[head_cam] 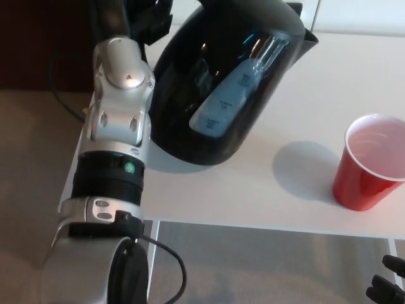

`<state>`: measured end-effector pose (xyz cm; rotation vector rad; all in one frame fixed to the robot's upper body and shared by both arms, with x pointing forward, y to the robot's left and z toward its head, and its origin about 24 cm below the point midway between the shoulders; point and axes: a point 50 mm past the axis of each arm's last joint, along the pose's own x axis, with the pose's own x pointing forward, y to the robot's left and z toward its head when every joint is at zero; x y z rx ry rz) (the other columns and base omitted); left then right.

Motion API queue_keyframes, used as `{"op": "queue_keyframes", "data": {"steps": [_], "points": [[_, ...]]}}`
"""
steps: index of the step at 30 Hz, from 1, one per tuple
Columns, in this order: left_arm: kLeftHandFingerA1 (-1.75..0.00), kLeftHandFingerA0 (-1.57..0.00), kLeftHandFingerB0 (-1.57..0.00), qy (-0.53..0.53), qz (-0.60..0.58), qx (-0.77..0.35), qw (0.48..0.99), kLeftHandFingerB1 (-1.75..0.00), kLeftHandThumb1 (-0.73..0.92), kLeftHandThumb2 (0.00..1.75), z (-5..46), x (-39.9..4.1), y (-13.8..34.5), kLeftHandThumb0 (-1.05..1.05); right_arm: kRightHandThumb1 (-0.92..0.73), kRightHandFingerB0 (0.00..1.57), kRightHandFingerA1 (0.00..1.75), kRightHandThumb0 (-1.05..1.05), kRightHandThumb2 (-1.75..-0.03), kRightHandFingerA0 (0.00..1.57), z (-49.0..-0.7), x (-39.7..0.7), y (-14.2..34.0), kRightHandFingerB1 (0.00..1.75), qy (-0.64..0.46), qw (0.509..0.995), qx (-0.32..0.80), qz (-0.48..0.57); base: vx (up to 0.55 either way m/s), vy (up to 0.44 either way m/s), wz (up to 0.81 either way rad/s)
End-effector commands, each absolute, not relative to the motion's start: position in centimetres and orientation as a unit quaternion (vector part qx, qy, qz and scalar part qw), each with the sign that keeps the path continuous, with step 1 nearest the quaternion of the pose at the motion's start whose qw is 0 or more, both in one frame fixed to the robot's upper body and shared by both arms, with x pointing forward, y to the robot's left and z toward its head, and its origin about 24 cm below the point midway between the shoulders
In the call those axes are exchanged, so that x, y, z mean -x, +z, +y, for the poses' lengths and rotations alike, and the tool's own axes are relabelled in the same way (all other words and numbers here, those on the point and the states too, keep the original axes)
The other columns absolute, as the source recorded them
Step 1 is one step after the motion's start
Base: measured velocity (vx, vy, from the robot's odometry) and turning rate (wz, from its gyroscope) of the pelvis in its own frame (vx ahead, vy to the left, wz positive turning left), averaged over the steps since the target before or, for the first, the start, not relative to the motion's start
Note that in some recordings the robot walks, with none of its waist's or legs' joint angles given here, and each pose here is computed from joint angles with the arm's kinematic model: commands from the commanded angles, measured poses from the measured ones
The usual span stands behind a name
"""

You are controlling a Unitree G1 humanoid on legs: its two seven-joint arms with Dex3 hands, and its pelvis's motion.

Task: The robot walk towards a table in front and uses its left hand to pick up the pot from the base and pour water to the cup on the right hand side

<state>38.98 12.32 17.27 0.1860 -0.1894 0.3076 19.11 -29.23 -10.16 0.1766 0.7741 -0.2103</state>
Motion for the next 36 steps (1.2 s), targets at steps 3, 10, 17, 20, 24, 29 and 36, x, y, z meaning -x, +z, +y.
{"op": "queue_keyframes", "data": {"steps": [3, 10, 17, 20, 24, 29, 36], "points": [[-1.35, -1.01, -0.68, 0.132, -0.096, -0.071, 0.984, -1.0, 0.85, 0.65, 12.6, -38.7, 16.6, -0.17, -0.53, 0.35, 0.55, -0.22, -0.61, 0.52, -29.4, -19.1, -10.1, 0.43, -0.112, 0.915, -0.086, 0.377, 0.0, 0.0, 0.0], [-1.36, -0.99, -0.69, 0.136, -0.087, -0.093, 0.982, -0.99, 0.84, 0.65, 12.8, -38.6, 15.4, -0.17, -0.54, 0.38, 0.57, -0.14, -0.55, 0.57, -29.4, -19.2, -10.1, 0.41, -0.111, 0.918, -0.087, 0.372, 0.0, 0.0, 0.0], [-1.28, -0.95, -0.79, 0.129, -0.082, -0.096, 0.984, -0.88, 0.82, 0.64, 12.8, -38.6, 15.4, -0.17, -0.55, 0.37, 0.56, -0.14, -0.55, 0.57, -29.3, -19.3, -10.0, 0.41, -0.108, 0.918, -0.086, 0.371, 0.0, 0.0, 0.0], [-0.96, -1.04, -0.78, 0.104, -0.079, -0.097, 0.987, -0.52, 0.81, 0.64, 12.9, -38.6, 15.2, -0.17, -0.55, 0.37, 0.56, -0.14, -0.55, 0.56, -29.3, -19.3, -10.0, 0.41, -0.109, 0.917, -0.09, 0.372, 0.0, 0.0, 0.0], [-0.47, 0.0, 0.0, 0.005, -0.029, -0.107, 0.994, -0.47, 0.43, 0.95, 13.0, -38.4, 15.0, -0.31, -0.55, 0.38, 0.57, -0.12, -0.56, 0.59, -29.3, -19.3, -10.0, 0.41, -0.108, 0.919, -0.086, 0.37, 0.0, 0.0, 0.0], [-0.1, 0.0, -0.05, -0.043, -0.003, -0.118, 0.992, -0.18, 0.38, 0.72, 13.2, -38.3, 15.2, -0.57, -0.56, 0.36, 0.6, -0.13, -0.57, 0.57, -29.3, -19.3, -10.0, 0.42, -0.111, 0.918, -0.092, 0.37, 0.0, 0.0, 0.0], [0.0, 0.0, 0.0, -0.108, 0.034, -0.18, 0.977, 0.0, 0.4, 0.72, 14.4, -38.4, 15.5, -0.63, -0.53, 0.38, 0.57, -0.13, -0.55, 0.58, -29.3, -19.7, -9.8, 0.41, -0.108, 0.918, -0.086, 0.37, 0.0, 0.0, 0.0]]}}
